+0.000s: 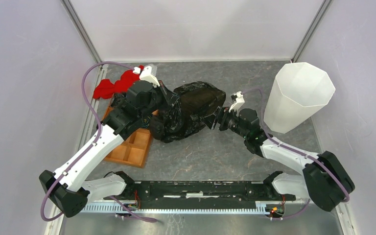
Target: Put the trash bags into the trash bin
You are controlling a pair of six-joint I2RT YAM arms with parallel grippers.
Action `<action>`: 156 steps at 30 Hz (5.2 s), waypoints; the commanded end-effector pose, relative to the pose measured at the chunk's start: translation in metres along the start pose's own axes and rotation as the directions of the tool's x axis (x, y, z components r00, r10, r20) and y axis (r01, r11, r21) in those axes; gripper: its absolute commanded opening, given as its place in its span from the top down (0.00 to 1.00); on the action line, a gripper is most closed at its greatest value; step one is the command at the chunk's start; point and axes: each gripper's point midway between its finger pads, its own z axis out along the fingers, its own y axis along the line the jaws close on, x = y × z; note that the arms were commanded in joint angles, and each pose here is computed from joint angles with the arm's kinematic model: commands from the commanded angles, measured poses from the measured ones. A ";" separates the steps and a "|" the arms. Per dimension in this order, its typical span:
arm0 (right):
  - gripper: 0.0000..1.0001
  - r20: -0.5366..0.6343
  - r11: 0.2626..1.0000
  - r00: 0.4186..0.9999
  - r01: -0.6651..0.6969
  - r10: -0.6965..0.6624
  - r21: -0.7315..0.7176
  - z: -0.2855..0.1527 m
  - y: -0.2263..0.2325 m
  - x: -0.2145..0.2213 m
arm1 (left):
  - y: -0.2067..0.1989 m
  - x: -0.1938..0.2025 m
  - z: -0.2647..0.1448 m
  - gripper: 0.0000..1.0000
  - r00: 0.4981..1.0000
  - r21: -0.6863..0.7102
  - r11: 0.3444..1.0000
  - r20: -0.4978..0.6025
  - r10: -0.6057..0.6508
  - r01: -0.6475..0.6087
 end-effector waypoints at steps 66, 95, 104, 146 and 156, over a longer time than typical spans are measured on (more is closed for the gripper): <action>1.00 -0.039 0.847 0.855 0.517 -0.516 0.123 -0.057 -0.011 -0.107 | 0.119 0.008 -0.012 0.98 0.998 -0.259 0.966 0.042 0.041 -0.029; 0.88 -0.037 0.884 0.896 0.443 -0.443 0.147 -0.080 0.007 -0.118 | 0.068 -0.099 -0.114 0.98 0.850 -0.201 0.966 0.469 0.241 -0.163; 0.23 -0.079 0.817 0.854 0.515 -0.513 0.259 -0.116 0.021 -0.163 | 0.094 -0.062 -0.073 0.98 0.881 -0.221 0.959 0.399 0.256 -0.178; 0.77 -0.376 0.352 0.815 0.542 -0.440 0.763 -0.145 -0.127 -0.203 | 0.079 -0.043 -0.075 0.98 0.876 -0.218 0.940 0.354 0.327 -0.262; 1.00 -0.275 0.724 0.829 0.559 -0.487 0.404 -0.081 -0.056 -0.166 | 0.052 -0.072 -0.092 0.98 0.869 -0.188 0.944 0.376 0.323 -0.270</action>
